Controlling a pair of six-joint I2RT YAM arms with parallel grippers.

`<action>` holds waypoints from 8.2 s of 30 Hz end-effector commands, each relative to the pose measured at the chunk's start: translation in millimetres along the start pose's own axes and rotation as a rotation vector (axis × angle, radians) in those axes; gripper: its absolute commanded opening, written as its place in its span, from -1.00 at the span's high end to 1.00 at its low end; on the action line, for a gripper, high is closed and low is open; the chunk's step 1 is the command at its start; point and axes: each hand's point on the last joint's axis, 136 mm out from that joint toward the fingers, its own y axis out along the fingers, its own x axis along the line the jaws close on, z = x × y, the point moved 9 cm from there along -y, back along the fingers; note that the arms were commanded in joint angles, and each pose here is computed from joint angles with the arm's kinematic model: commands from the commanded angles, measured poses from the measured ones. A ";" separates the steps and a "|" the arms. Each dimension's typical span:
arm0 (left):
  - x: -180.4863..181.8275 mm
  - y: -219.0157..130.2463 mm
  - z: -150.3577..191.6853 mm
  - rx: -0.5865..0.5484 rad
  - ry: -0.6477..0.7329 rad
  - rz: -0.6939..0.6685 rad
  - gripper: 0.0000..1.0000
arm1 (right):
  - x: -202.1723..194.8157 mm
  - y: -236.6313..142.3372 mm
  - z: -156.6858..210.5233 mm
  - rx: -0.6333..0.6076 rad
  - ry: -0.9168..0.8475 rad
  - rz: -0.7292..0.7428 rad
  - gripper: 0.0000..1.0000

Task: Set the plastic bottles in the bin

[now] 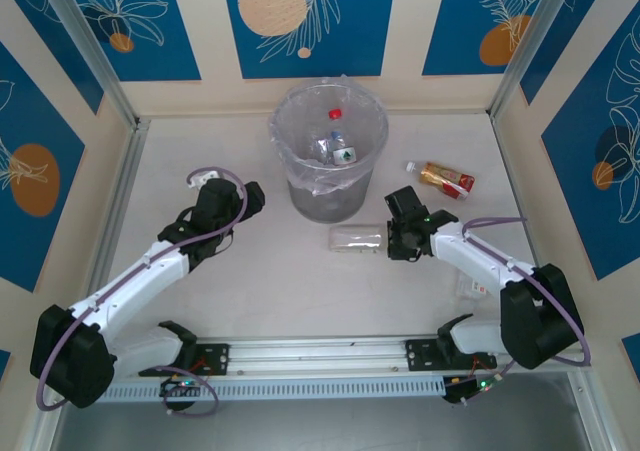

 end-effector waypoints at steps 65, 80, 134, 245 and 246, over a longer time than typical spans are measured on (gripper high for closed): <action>-32.2 -1.2 -9.9 0.105 0.103 0.199 -0.99 | 85.6 -256.6 -49.9 -0.441 -1.151 -0.940 1.00; -34.4 -1.9 -10.2 0.107 0.113 0.221 -0.99 | 126.8 -305.5 -15.7 -0.147 -1.172 -1.310 1.00; -16.1 -13.6 -2.1 0.113 0.117 0.158 -0.99 | 263.1 -98.0 142.8 0.407 -1.737 -1.073 0.18; -26.9 -31.9 19.8 0.001 0.513 0.646 -0.99 | 192.2 110.2 -155.4 0.308 -2.516 0.137 -0.18; -26.6 -31.7 20.0 0.001 0.515 0.644 -0.99 | 193.3 109.6 -154.7 0.301 -2.511 0.136 -0.16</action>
